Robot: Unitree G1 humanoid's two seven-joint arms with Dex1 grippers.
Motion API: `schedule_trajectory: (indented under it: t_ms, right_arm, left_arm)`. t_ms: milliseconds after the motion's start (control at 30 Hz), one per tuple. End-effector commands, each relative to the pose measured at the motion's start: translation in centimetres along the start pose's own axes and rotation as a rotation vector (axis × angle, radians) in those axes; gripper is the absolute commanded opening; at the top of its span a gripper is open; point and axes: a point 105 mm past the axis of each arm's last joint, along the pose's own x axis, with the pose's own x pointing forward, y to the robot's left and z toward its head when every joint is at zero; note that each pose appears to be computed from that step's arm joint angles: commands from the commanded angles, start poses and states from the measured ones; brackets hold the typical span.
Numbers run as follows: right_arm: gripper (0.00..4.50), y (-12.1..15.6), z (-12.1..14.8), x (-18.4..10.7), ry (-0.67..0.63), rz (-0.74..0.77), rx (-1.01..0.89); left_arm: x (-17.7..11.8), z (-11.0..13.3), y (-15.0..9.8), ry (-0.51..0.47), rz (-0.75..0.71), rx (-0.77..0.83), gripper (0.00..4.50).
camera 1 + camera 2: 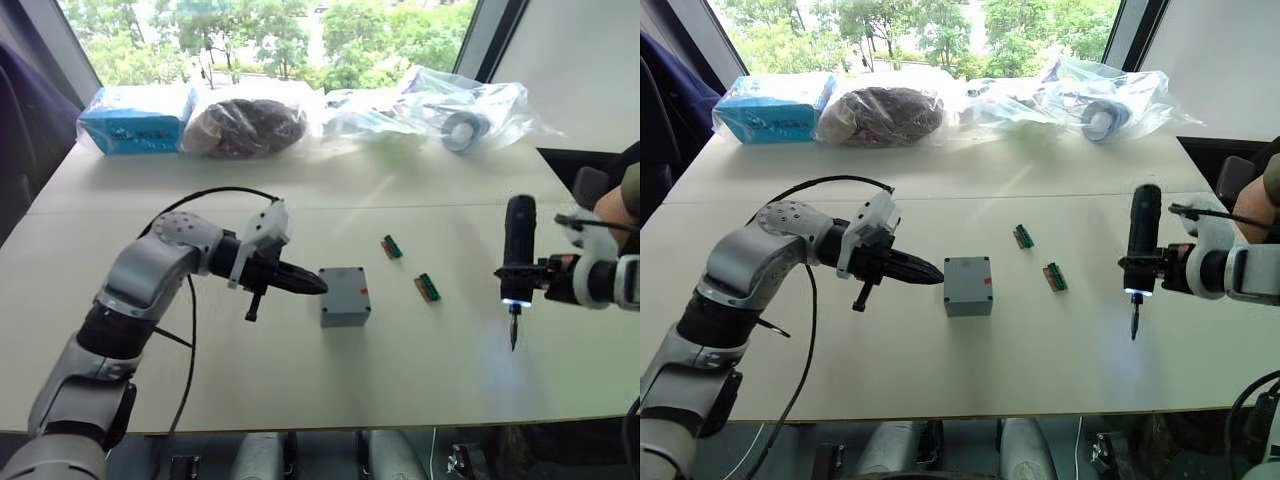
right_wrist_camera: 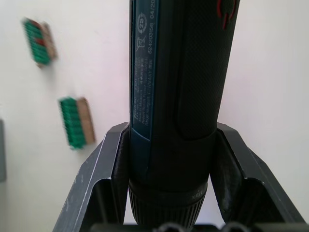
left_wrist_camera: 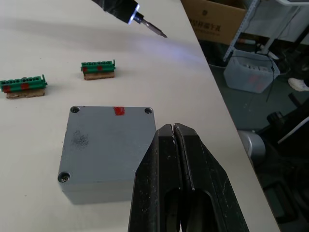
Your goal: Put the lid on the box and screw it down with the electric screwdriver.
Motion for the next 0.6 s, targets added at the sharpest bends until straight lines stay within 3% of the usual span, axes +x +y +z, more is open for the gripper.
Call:
schedule_trajectory:
  t_ms: [33,500,567,600]
  right_arm:
    - [1.76,0.6,0.3,-0.3,-0.003,0.035,0.013]
    - [1.76,-0.4,-1.1,1.3,0.111,-0.036,0.048]
    - [2.76,-0.5,-1.2,1.4,0.116,-0.045,0.047]
    - [2.96,-0.5,-1.2,1.5,0.117,-0.047,0.046]
  left_arm:
    - [0.2,0.5,-0.6,-0.014,-0.01,0.024,0.0]
    - [-0.1,-1.0,-0.7,0.027,0.023,0.0,0.0]
    - [-0.2,-1.2,-0.6,0.027,0.029,-0.003,0.0]
    - [-0.2,-1.2,-0.5,0.029,0.033,-0.004,0.0]
